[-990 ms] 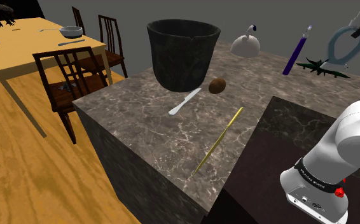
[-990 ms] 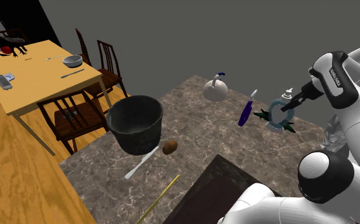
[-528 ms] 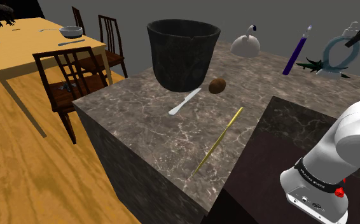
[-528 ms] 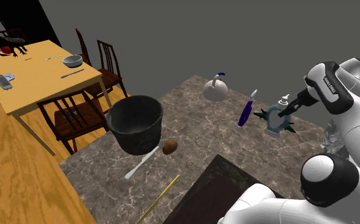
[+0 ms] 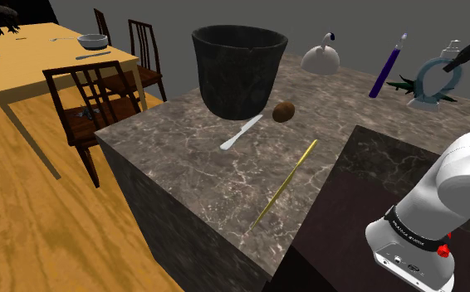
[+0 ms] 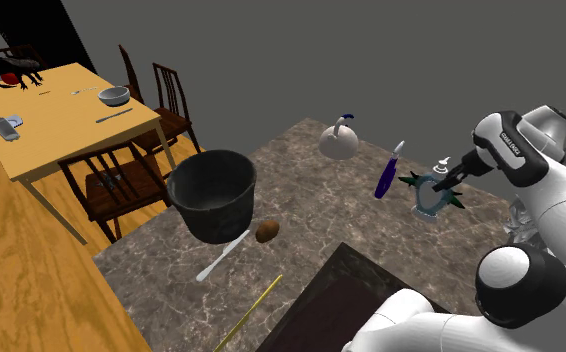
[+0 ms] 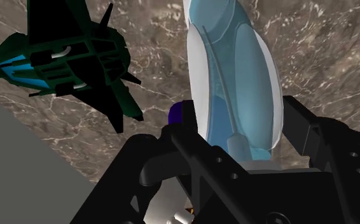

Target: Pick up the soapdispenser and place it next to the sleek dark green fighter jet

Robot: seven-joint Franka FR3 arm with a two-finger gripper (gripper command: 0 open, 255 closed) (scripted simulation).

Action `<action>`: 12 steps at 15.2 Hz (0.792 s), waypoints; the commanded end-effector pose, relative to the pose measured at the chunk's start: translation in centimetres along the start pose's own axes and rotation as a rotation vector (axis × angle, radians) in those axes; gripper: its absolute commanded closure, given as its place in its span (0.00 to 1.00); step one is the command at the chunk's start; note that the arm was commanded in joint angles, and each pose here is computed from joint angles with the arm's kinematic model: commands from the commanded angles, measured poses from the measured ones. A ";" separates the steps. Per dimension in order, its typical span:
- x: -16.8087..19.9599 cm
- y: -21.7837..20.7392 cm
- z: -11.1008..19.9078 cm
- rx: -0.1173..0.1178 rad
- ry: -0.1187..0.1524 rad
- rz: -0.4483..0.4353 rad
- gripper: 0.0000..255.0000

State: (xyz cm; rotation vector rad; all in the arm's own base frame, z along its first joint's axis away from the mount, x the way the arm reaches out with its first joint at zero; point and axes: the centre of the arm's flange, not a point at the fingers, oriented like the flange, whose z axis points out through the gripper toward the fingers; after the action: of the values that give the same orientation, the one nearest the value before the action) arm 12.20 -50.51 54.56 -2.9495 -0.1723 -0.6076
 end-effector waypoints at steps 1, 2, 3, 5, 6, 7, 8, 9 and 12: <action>0.0 0.0 0.1 -0.001 0.000 0.000 1.00; 0.0 0.0 0.1 -0.001 0.000 0.000 1.00; 0.0 0.0 0.1 -0.001 0.000 0.000 1.00; 0.0 0.0 0.1 -0.001 0.000 0.000 1.00; 0.0 0.0 0.1 -0.001 0.000 0.000 0.00; 0.0 0.0 0.1 -0.001 0.000 0.000 0.00; 0.0 0.0 0.1 -0.001 0.000 0.000 0.00; 0.0 0.0 0.1 -0.001 0.000 0.000 0.00; 0.0 0.0 -1.2 -0.001 0.000 0.000 0.00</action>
State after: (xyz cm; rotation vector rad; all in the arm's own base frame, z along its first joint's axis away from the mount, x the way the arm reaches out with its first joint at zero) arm 11.89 -50.63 55.04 -2.9505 -0.1725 -0.6084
